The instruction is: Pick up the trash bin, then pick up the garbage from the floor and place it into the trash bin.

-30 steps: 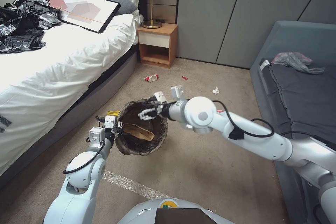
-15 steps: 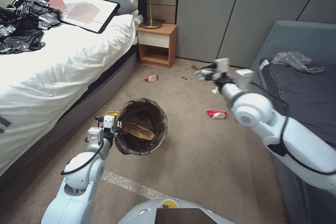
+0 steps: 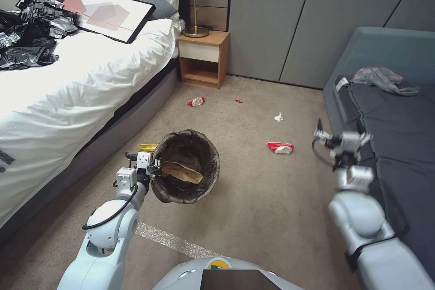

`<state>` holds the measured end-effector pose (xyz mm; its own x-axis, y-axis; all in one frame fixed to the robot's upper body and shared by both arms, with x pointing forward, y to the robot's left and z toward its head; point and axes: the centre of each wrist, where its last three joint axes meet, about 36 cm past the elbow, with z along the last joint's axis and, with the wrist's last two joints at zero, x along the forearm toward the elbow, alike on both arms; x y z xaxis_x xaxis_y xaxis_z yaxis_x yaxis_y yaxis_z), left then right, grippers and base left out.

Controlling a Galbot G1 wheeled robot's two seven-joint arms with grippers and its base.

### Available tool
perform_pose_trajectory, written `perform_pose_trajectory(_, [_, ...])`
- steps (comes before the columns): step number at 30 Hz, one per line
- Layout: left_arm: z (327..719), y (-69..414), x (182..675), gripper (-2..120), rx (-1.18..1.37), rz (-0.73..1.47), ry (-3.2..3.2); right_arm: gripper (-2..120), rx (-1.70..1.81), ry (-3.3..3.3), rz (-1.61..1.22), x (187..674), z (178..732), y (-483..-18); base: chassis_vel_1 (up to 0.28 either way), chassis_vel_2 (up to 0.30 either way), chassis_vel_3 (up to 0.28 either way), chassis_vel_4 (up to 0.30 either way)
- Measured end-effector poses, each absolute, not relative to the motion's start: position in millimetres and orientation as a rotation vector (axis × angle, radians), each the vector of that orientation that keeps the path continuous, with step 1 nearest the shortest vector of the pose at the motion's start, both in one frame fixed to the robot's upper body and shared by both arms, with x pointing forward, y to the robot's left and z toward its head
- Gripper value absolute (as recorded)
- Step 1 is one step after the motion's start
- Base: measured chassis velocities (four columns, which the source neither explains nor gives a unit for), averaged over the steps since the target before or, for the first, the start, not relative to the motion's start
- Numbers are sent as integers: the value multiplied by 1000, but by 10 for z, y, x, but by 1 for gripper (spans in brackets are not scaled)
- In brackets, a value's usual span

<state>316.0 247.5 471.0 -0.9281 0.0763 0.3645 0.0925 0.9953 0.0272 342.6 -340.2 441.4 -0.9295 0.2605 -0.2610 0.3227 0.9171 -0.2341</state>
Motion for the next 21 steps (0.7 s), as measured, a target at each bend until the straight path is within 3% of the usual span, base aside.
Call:
perform_pose_trajectory(2, [4681,2460,3135,2,-117,-54,-2767,100,574,2875,-330,3076,3919,-3114,0,0,0,0])
perform_pose_trajectory(7, [4661,2457,3124,2,-119,-59,-2768,100,656,2874,-301,2930,3649,-2863,0,0,0,0])
perform_pose_trajectory(21, [4639,2453,3123,2,-128,-54,-2772,100,623,2923,-290,2853,3433,-2612,0,0,0,0])
